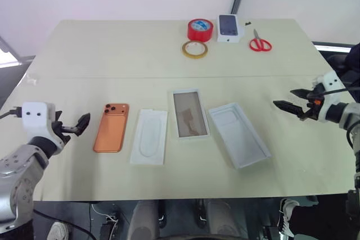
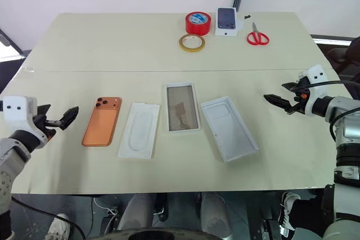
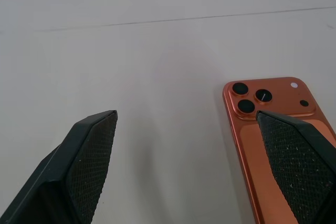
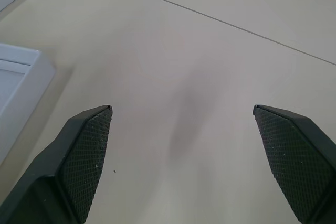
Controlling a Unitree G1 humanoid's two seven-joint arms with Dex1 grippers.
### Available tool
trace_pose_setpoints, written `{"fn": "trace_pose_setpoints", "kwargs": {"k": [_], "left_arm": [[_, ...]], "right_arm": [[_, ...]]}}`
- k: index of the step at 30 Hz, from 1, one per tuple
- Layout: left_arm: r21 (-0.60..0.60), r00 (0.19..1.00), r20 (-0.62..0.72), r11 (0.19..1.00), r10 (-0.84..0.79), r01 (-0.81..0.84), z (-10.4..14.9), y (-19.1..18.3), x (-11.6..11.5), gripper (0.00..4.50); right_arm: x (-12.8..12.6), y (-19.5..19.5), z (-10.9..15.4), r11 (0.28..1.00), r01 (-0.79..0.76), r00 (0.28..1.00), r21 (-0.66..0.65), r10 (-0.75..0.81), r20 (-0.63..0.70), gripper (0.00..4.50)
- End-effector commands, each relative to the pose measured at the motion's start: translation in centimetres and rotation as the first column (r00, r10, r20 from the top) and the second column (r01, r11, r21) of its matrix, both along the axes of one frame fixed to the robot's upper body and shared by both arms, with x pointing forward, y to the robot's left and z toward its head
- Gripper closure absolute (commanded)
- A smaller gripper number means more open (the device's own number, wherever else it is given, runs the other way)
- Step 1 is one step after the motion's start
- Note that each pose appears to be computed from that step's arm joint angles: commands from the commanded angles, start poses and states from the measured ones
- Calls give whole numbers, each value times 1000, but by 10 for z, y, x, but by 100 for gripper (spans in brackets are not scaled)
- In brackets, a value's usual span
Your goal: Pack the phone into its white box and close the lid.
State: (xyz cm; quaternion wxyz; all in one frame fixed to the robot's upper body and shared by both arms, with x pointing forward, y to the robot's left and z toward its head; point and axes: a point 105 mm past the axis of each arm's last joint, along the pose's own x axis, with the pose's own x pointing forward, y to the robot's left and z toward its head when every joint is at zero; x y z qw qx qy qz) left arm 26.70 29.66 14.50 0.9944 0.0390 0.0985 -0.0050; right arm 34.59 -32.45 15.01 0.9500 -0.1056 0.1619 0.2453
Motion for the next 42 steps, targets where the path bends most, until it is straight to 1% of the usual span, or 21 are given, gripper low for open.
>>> {"fn": "trace_pose_setpoints", "kwargs": {"k": [1, 10, 14, 15, 17, 19, 23, 26, 27, 29, 30, 32, 35, 39, 42], "left_arm": [[12, 999, 38, 1000, 2, -2, 10, -2, -3, 6], [14, 999, 34, 1000, 0, -1, 8, 0, -8, 6], [11, 998, 46, 999, -35, 34, 13, -6, -5, 6], [0, 997, 54, 998, -58, 58, 14, -12, -3, 6], [-6, 985, 62, 987, -160, 160, 18, -38, 3, 6], [-16, 972, 48, 973, -229, 230, 16, -58, 6, 6], [-92, 943, 20, 938, -333, 333, 10, -82, 5, 6], [-153, 920, -18, 910, -392, 385, 8, -103, 3, 6], [-164, 917, -29, 907, -397, 388, 7, -104, 2, 6], [-171, 926, -113, 925, -361, 340, -1, -103, 2, 6], [-196, 926, -136, 926, -352, 323, -3, -104, 3, 6], [-227, 923, -157, 922, -352, 313, -3, -105, 2, 6], [-299, 898, -241, 908, -369, 293, -12, -114, -1, 6], [-374, 881, -272, 886, -386, 273, -15, -122, 2, 6], [-389, 858, -314, 879, -407, 274, -22, -131, 2, 6]], "right_arm": [[5, -2, 23, 999, -7, 998, -36, 9, 62, 0], [10, 17, 29, 997, -67, 994, -46, 71, 81, 0], [10, 42, 29, 988, -142, 985, -59, 147, 88, 0], [10, 50, 29, 984, -167, 981, -68, 173, 86, 0], [8, 68, 29, 968, -231, 967, -93, 240, 88, 0], [5, 85, 33, 954, -280, 951, -112, 291, 101, 0], [-9, 117, 40, 928, -354, 923, -114, 367, 118, 0], [-26, 150, 44, 884, -453, 879, -120, 465, 109, 0], [-31, 158, 44, 871, -475, 867, -122, 487, 103, 0], [-43, 177, 39, 833, -538, 831, -128, 550, 80, 0], [-47, 184, 38, 818, -560, 818, -130, 571, 73, 0], [-52, 194, 37, 801, -586, 800, -125, 596, 70, 0], [-58, 217, 36, 757, -645, 753, -100, 653, 84, 0], [-62, 225, 31, 735, -669, 732, -112, 677, 72, 0], [-64, 226, 27, 723, -679, 722, -127, 689, 62, 0]]}}
